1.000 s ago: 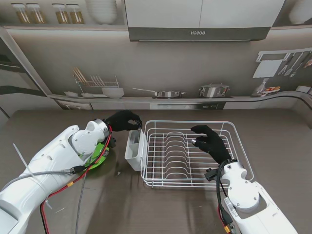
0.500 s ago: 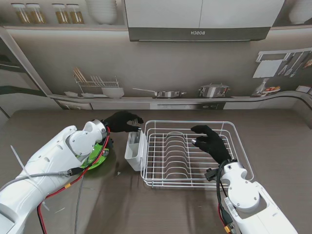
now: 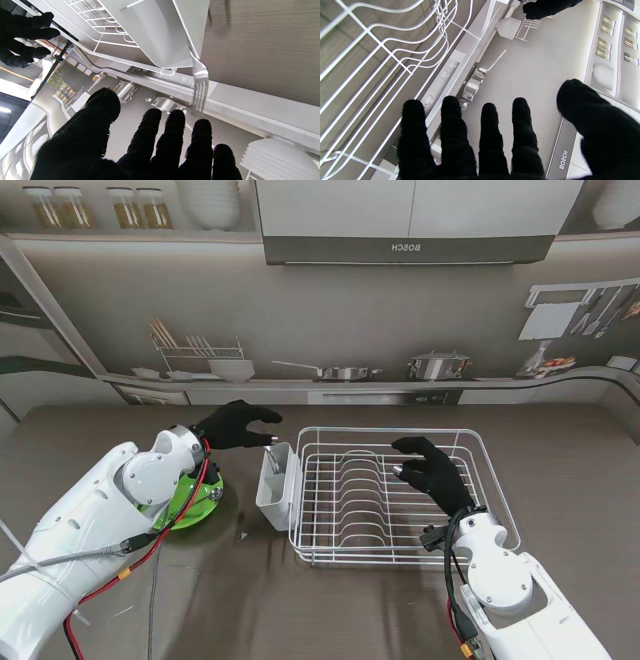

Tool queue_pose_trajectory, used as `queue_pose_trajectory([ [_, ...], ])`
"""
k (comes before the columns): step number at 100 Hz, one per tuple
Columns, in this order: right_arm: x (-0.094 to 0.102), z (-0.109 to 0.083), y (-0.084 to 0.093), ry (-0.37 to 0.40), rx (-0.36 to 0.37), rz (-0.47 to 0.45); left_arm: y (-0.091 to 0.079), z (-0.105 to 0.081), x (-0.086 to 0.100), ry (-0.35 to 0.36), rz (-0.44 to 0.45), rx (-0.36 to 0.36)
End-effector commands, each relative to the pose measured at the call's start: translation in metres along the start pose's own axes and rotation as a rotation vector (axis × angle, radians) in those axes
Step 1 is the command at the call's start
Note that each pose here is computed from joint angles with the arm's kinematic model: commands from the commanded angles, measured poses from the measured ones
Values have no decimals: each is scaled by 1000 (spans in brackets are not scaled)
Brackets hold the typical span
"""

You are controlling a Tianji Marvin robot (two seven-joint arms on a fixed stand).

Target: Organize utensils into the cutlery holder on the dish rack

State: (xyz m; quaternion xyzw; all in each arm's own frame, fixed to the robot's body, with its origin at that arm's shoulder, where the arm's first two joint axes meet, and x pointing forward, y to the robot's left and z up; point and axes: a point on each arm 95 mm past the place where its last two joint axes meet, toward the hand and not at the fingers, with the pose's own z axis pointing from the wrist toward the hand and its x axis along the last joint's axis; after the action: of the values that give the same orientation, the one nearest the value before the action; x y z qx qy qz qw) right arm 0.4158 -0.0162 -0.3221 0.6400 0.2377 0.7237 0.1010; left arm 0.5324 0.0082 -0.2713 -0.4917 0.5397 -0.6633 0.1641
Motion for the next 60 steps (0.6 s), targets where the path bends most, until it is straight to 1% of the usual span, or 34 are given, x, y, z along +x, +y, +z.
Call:
queue_pose_trajectory([
  [1, 1, -1, -5, 0, 19, 6, 1, -5, -2, -8, 4, -10],
  [17, 0, -1, -5, -1, 21, 5, -4, -19, -3, -17, 20, 23],
  [26, 1, -1, -5, -1, 21, 5, -7, -29, -4, -30, 26, 42],
  [33, 1, -1, -5, 0, 21, 5, -8, -38, -6, -44, 48, 51],
  [48, 1, -1, -6, 1, 21, 4, -6, -60, -14, -88, 84, 61],
  [60, 1, -1, -6, 2, 22, 4, -3, -78, -23, -138, 123, 46],
])
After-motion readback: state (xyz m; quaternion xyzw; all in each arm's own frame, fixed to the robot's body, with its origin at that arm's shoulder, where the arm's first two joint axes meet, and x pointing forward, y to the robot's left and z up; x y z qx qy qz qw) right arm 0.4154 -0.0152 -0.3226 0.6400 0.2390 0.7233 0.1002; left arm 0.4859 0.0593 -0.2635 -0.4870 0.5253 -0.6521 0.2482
